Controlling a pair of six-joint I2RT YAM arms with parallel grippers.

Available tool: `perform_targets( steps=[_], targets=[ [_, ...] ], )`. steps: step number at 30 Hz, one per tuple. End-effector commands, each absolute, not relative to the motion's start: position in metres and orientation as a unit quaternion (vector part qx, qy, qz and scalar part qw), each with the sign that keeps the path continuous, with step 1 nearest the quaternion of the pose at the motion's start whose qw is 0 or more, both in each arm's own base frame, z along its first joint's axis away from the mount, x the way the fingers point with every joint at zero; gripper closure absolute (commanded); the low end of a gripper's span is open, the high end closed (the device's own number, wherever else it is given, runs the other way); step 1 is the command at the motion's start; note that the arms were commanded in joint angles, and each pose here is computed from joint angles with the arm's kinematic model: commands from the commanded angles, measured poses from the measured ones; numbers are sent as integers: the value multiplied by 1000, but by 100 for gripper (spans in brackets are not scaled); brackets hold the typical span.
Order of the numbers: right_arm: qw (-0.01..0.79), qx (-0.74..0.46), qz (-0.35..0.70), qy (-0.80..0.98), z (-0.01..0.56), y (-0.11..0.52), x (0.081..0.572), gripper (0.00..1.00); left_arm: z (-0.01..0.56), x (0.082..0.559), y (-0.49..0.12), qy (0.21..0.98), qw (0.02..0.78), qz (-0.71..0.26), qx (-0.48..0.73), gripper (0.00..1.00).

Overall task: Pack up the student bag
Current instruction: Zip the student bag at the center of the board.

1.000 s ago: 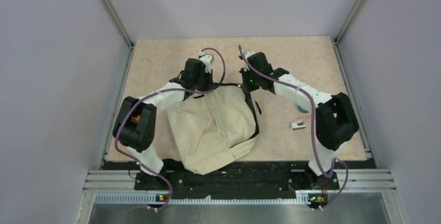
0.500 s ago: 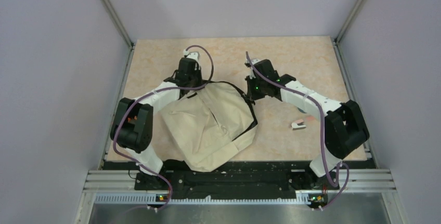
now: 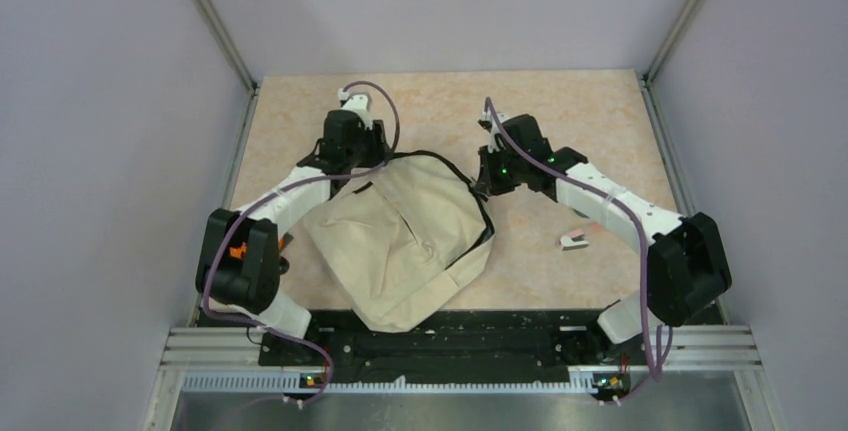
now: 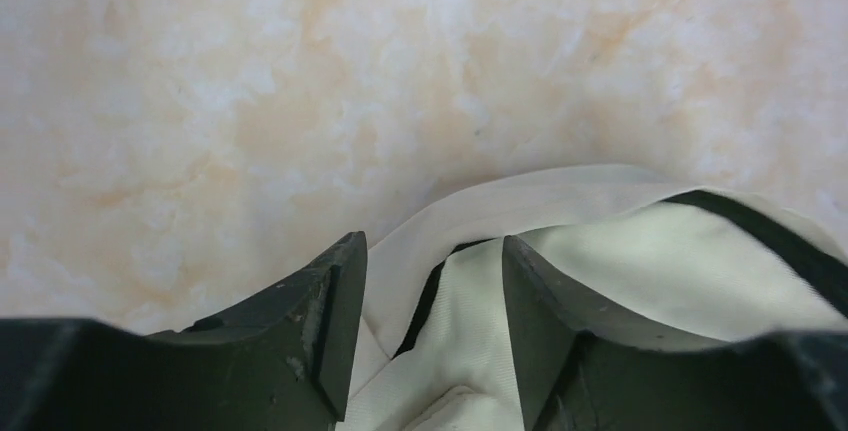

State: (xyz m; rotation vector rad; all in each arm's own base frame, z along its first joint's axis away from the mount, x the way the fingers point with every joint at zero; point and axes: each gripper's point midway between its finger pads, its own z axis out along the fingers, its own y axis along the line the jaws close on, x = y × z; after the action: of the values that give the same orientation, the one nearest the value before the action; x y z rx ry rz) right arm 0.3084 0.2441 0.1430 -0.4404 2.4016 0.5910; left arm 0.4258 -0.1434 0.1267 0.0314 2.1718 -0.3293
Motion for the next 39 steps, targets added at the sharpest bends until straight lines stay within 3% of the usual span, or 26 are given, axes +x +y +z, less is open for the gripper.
perform_targets(
  steps=[1,8,14,27,39],
  targets=[
    [344,-169,245,891,181,251,319,100,206,432,-182,786,563,-206,149,40],
    [344,-171,252,888,181,253,320,100,221,411,-239,702,565,-297,317,39],
    [348,-169,260,885,185,254,319,100,203,409,-276,667,537,-338,391,38],
    [349,-172,272,880,191,254,314,100,162,399,-334,654,475,-343,479,37],
    [350,-170,278,878,191,252,313,100,147,380,-336,660,435,-366,491,40]
  ],
)
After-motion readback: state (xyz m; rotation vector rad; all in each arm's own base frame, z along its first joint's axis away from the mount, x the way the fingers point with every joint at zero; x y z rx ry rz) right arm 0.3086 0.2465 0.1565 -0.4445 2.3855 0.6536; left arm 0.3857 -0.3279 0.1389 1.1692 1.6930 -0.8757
